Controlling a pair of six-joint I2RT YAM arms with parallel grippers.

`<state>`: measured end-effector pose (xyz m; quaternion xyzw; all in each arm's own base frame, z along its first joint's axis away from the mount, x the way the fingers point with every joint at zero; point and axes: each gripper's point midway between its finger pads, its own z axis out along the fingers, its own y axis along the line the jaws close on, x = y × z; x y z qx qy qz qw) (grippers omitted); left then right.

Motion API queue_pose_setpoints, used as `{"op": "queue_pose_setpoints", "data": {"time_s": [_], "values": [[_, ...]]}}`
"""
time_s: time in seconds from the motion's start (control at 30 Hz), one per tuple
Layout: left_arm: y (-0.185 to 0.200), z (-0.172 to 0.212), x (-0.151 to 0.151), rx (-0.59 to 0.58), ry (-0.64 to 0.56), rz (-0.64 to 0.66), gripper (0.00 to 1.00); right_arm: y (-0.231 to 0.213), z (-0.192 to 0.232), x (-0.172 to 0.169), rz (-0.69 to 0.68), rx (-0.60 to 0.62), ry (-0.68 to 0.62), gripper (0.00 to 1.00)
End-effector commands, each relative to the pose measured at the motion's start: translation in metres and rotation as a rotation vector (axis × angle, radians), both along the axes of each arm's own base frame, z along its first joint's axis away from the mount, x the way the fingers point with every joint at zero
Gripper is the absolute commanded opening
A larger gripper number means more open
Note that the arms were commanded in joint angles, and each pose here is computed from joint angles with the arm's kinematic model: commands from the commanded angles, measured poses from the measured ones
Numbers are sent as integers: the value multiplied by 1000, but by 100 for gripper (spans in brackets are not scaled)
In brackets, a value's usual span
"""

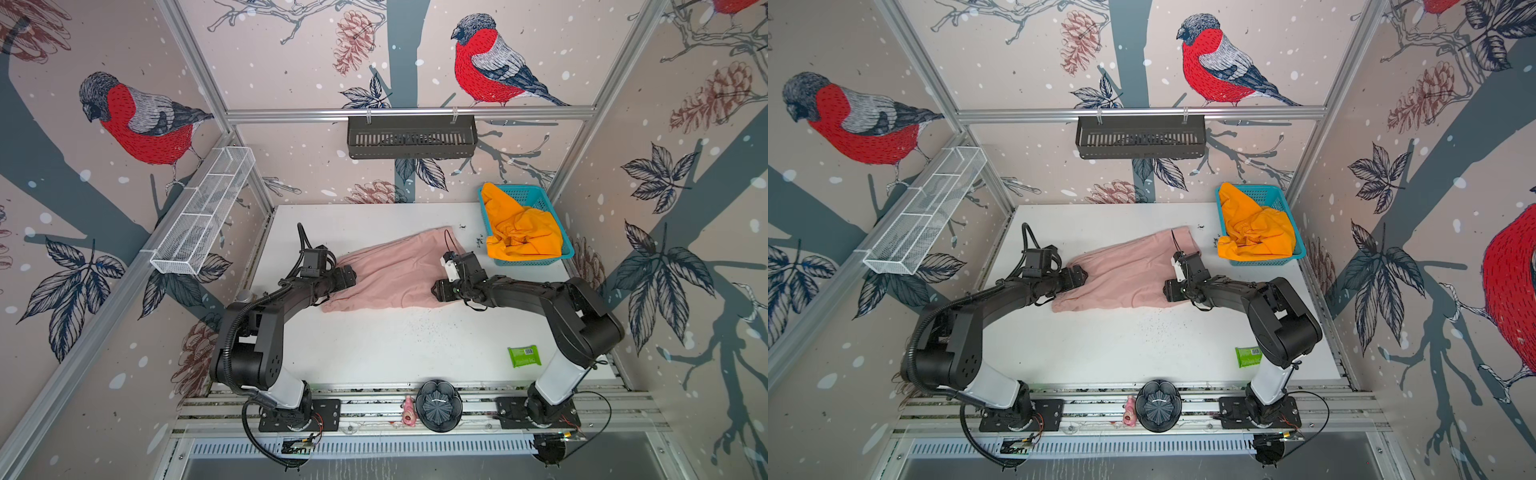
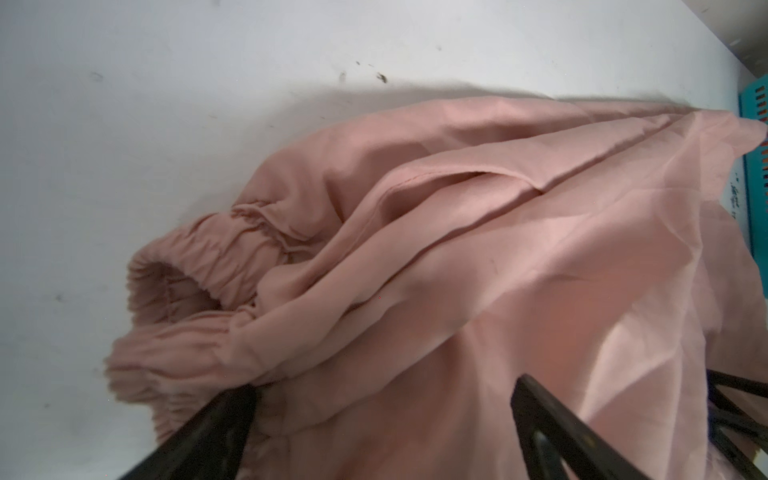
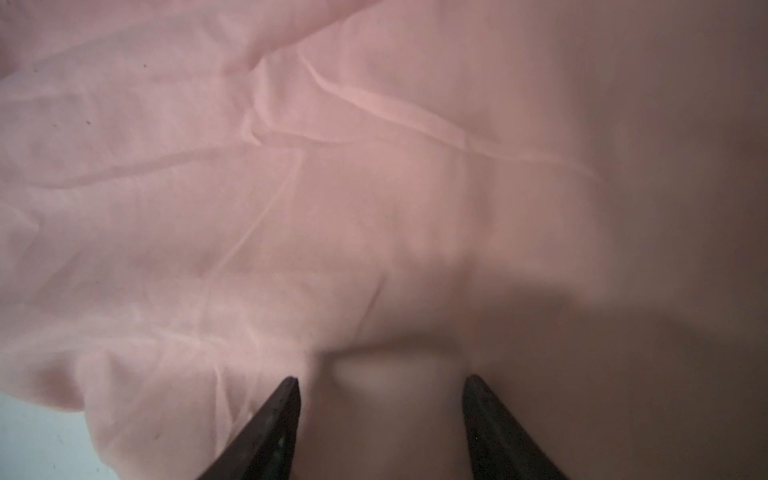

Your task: Fold and stack the shorts

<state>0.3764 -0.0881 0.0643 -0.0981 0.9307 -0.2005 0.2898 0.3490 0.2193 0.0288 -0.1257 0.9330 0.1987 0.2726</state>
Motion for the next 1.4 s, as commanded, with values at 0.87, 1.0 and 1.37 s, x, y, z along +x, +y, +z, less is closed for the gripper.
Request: {"op": "queue_pose_setpoints", "data": {"time_s": [0.87,1.0,1.37], "values": [[117,148,-56,199,-238,272,97,187,134,-65,723,-333,-655,78],[128,145,-61,197,-238,307,97,223,113,-86,817,-448,-697,79],[138,128,-63,121,-193,318,97,273,54,-103,977,-642,-754,85]]}}
